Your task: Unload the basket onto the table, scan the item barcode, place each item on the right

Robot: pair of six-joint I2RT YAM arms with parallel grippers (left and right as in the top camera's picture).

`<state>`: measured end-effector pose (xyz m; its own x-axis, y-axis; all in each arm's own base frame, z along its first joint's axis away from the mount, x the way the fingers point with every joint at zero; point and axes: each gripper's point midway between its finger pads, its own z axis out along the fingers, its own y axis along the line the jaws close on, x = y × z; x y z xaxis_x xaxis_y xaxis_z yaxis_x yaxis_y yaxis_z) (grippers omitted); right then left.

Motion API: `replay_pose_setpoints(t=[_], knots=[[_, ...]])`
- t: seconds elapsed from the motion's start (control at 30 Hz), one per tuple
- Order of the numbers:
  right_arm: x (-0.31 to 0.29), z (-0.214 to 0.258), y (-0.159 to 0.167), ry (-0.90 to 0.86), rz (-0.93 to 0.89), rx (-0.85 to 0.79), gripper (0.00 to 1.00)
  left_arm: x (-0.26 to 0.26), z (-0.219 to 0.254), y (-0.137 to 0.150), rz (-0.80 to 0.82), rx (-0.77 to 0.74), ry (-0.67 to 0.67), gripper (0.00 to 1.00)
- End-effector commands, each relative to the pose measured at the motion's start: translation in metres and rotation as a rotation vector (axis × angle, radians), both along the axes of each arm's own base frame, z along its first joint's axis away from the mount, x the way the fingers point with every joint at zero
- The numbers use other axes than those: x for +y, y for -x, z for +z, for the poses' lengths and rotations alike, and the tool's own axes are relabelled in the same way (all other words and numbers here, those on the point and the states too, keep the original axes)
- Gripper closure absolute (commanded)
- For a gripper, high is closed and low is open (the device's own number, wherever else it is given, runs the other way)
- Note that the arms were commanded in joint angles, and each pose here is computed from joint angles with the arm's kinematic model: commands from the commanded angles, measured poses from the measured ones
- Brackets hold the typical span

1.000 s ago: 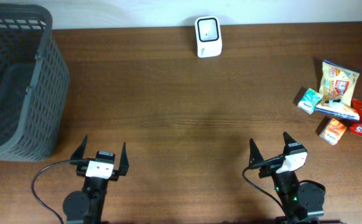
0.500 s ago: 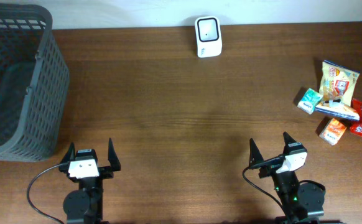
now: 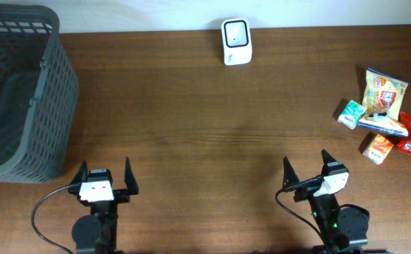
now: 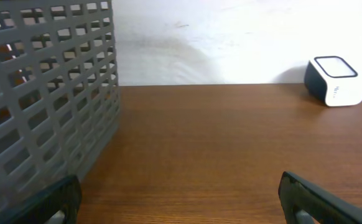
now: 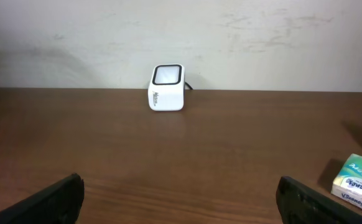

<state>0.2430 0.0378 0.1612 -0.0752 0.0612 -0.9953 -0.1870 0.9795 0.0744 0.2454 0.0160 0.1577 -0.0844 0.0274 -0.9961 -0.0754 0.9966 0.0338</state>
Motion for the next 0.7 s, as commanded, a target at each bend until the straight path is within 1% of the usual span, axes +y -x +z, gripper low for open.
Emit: replay_pose_setpoints(t=[0.0, 0.1, 0.67], knots=[[-0.003, -0.0026, -0.0004, 0.008, -0.014, 0.003, 0.02, -0.0044, -0.002, -0.0001, -0.029, 0.001, -0.013, 0.01], [-0.003, -0.0026, -0.0004, 0.008, -0.014, 0.003, 0.02, -0.0084, -0.0015, -0.0003, -0.053, -0.001, -0.011, 0.01], [-0.003, -0.0026, -0.0004, 0.008, -0.014, 0.003, 0.02, -0.0083, -0.0012, -0.0003, -0.051, -0.002, -0.011, 0.01]])
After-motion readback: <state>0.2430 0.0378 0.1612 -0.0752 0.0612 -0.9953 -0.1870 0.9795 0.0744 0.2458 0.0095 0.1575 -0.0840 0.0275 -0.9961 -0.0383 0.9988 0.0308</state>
